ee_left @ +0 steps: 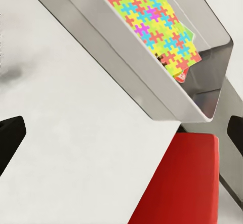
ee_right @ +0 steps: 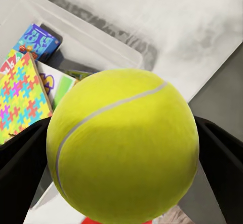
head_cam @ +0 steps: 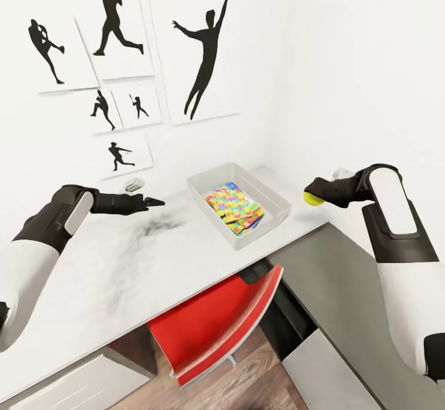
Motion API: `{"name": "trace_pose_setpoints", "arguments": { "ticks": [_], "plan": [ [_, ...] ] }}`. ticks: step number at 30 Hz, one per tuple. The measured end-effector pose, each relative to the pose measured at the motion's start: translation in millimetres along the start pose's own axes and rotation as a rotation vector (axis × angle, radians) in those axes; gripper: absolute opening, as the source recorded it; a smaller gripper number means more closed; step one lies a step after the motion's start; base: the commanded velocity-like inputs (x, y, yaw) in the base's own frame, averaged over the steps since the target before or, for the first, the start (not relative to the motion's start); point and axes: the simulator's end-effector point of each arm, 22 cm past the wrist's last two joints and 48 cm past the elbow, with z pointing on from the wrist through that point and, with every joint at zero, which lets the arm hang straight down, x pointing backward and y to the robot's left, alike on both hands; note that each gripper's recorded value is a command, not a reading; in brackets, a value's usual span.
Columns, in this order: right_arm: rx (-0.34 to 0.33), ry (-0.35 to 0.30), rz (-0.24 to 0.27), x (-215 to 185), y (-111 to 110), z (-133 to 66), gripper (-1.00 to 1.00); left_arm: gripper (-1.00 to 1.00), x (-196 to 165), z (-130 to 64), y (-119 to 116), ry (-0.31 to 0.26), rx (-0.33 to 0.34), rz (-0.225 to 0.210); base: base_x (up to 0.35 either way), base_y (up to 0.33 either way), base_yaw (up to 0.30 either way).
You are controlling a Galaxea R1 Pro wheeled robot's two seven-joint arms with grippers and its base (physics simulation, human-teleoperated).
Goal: Put all the toys in the child's room - the three board games (two on the bed and one on the table), the two jigsaw puzzles on the table, and the tennis ball on the table - inside the toy box on the table in the child's room.
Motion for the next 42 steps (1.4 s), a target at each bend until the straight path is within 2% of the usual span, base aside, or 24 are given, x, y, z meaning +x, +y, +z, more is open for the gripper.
{"name": "trace_pose_setpoints", "arguments": {
  "ticks": [11,19,32,42],
  "plan": [
    [0.006,-0.002,0.003,0.8,-2.9,1.4,-1.0,1.0,0.7,0.0,2.2,0.0,-0.001,-0.003,0.06,0.043,0.024],
    [0.005,0.003,0.003,3.3,-2.3,2.5,-1.0,1.0,-0.8,-0.4,1.6,-0.006,0.002,-0.006,0.231,0.0,0.215],
    [0.008,0.004,0.003,4.5,-3.8,3.2,-1.0,1.0,-1.0,0.1,0.7,-0.006,0.004,-0.007,0.248,-0.086,0.013],
    [0.007,0.006,0.003,5.0,-2.7,3.9,-1.0,1.0,-0.8,0.7,1.0,-0.005,0.004,-0.006,0.03,-0.001,0.081]
  ]
}}
